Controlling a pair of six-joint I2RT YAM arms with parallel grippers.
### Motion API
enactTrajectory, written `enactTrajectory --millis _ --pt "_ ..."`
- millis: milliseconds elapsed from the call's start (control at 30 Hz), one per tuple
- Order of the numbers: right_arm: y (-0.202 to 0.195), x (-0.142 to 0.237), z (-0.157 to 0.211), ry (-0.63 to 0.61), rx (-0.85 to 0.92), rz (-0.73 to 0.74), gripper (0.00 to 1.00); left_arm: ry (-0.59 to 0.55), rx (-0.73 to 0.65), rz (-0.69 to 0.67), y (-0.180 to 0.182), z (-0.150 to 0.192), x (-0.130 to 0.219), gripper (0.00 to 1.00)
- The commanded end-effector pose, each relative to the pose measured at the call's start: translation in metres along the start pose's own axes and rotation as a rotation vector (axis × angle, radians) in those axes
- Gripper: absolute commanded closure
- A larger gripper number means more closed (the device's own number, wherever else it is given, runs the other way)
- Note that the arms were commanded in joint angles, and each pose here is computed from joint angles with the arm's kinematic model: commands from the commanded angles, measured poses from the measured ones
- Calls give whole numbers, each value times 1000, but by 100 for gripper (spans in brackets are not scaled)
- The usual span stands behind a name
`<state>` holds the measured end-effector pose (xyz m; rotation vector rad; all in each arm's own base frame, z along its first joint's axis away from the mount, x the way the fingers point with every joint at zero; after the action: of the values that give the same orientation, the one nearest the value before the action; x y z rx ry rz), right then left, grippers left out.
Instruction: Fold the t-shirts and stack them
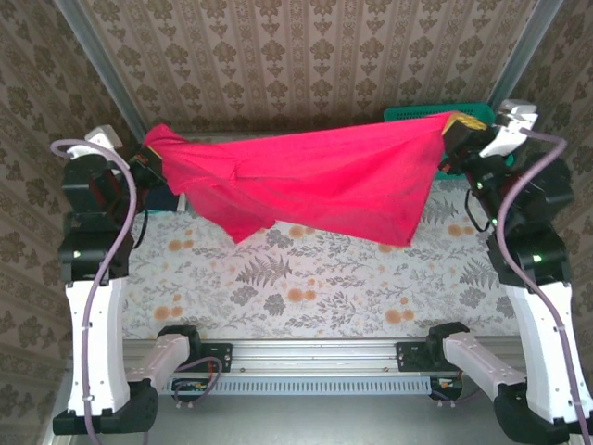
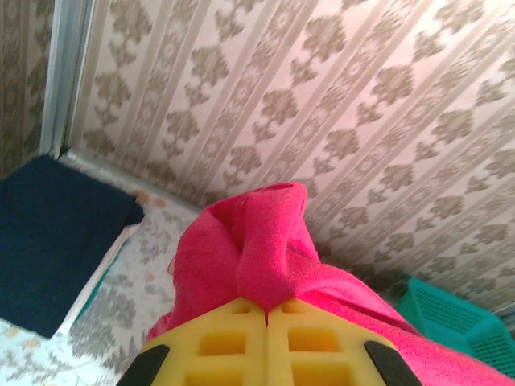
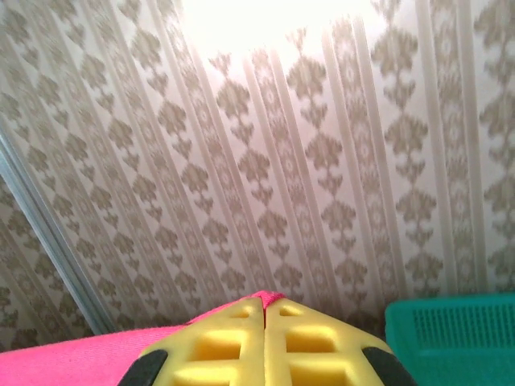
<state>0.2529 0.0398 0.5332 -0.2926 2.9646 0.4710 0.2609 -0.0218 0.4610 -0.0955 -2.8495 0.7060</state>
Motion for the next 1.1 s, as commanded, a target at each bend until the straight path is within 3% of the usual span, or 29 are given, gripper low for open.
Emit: enactTrajectory --millis 0,200,300,467,800,933,1067 --pt "4 18 -21 -24 82 14 100 -25 -46 15 -11 -18 29 100" --pt "12 36 -43 -70 98 6 100 -71 -62 82 -32 -39 62 100" --pt "11 33 -42 -56 103 10 100 -65 -62 124 -40 -42 61 100" --pt "0 1 -19 21 124 46 100 5 -64 83 -30 -31 17 100" --pt "-20 -112 37 151 67 37 100 70 -16 51 -8 -30 -87 100" --pt "-13 -144 30 130 20 -9 100 59 -2 50 -4 -48 -106 100" --pt "-3 -161 11 93 -8 -53 100 7 -18 69 -15 -75 -95 100"
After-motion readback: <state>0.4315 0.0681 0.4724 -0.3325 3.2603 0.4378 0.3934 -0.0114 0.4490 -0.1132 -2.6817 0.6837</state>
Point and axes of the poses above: each hand's point on the last joint's axis, 136 mm out from that joint toward the fingers, its own x axis back along the fingers, its own y axis along the line the jaws close on, z = x × y, the point moved 2 cm from there along x, back along the fingers, and after that the axes turned 3 degrees about -x, right-handed, at the moved point
